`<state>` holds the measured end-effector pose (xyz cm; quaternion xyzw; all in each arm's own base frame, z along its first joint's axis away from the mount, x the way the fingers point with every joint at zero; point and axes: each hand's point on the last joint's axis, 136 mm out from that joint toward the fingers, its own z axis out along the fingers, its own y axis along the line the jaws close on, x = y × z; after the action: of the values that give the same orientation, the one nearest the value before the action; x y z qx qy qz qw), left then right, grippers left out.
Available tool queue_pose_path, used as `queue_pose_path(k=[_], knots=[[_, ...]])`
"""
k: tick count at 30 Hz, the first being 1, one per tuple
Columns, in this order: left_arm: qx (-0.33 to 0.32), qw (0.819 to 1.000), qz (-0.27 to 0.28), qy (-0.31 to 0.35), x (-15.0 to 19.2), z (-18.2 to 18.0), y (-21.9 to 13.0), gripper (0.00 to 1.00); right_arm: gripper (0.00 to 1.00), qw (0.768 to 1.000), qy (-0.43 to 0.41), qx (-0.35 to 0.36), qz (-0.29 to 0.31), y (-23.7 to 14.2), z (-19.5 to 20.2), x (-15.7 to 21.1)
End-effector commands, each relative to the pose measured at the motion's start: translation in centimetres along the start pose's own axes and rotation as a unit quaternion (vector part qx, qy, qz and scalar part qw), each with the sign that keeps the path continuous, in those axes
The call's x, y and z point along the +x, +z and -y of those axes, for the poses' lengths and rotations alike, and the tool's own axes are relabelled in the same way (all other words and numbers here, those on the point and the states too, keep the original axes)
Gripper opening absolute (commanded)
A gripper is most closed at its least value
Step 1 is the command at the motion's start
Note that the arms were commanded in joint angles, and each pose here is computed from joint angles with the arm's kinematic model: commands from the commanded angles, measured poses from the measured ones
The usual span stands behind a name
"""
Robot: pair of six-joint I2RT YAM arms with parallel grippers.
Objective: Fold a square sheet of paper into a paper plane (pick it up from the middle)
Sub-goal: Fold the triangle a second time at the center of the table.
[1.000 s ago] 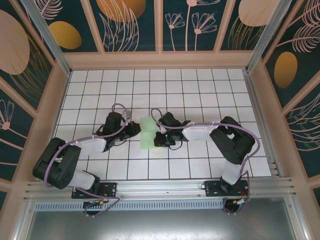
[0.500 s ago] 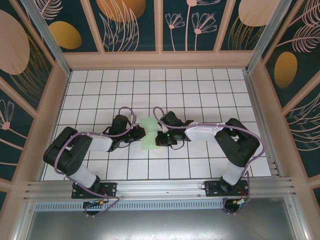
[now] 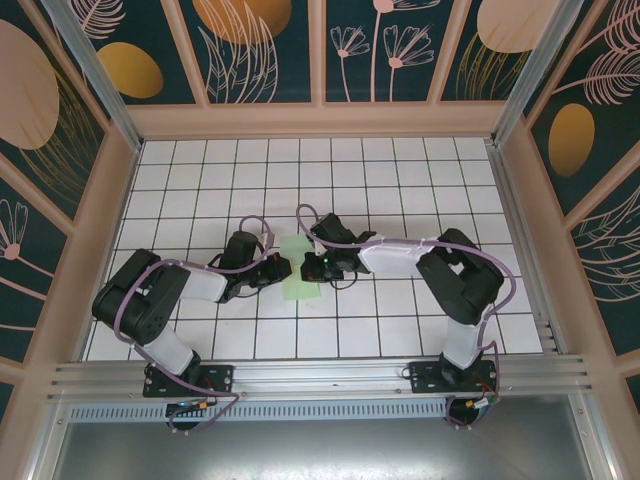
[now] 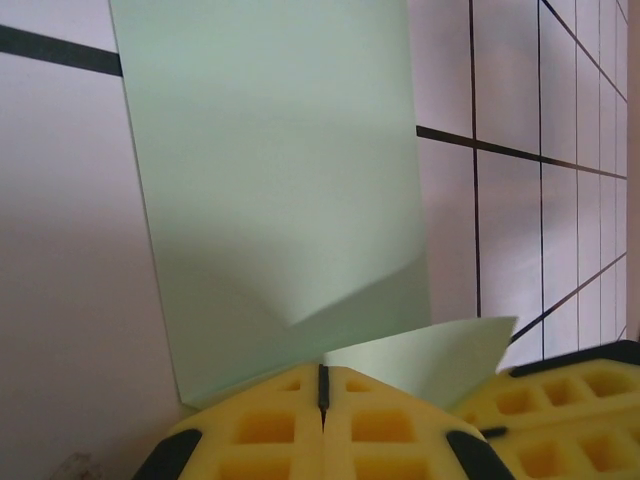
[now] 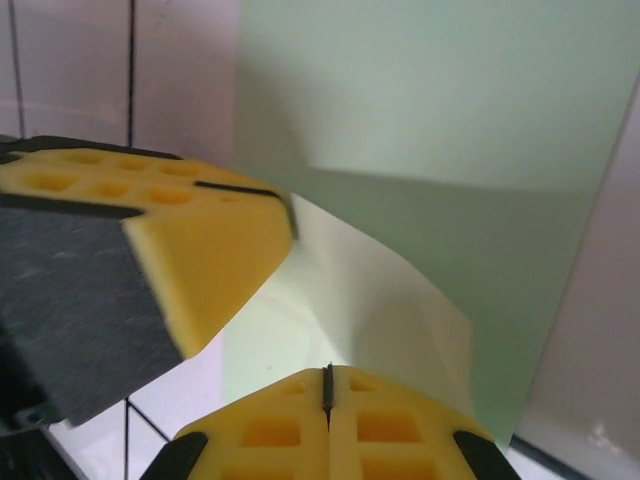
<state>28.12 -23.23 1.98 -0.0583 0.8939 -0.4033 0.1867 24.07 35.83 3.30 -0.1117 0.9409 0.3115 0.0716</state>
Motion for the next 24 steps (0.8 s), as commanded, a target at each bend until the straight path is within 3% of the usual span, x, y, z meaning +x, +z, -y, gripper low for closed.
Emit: queue_pose_path(k=[1,18,24], knots=[[-0.007,1.000,-0.009,0.009,0.2,-0.1,0.4,0.00,0.00,1.000,0.003,0.003,0.012,0.5,-0.1,-1.2],[-0.066,0.997,-0.028,-0.017,0.9,-2.8,1.0,0.00,0.00,1.000,-0.006,0.010,-0.017,2.2,0.3,-0.8],[-0.121,0.991,-0.037,-0.036,2.2,-5.3,0.4,0.00,0.00,0.999,-0.013,0.019,-0.034,2.0,1.2,0.6]])
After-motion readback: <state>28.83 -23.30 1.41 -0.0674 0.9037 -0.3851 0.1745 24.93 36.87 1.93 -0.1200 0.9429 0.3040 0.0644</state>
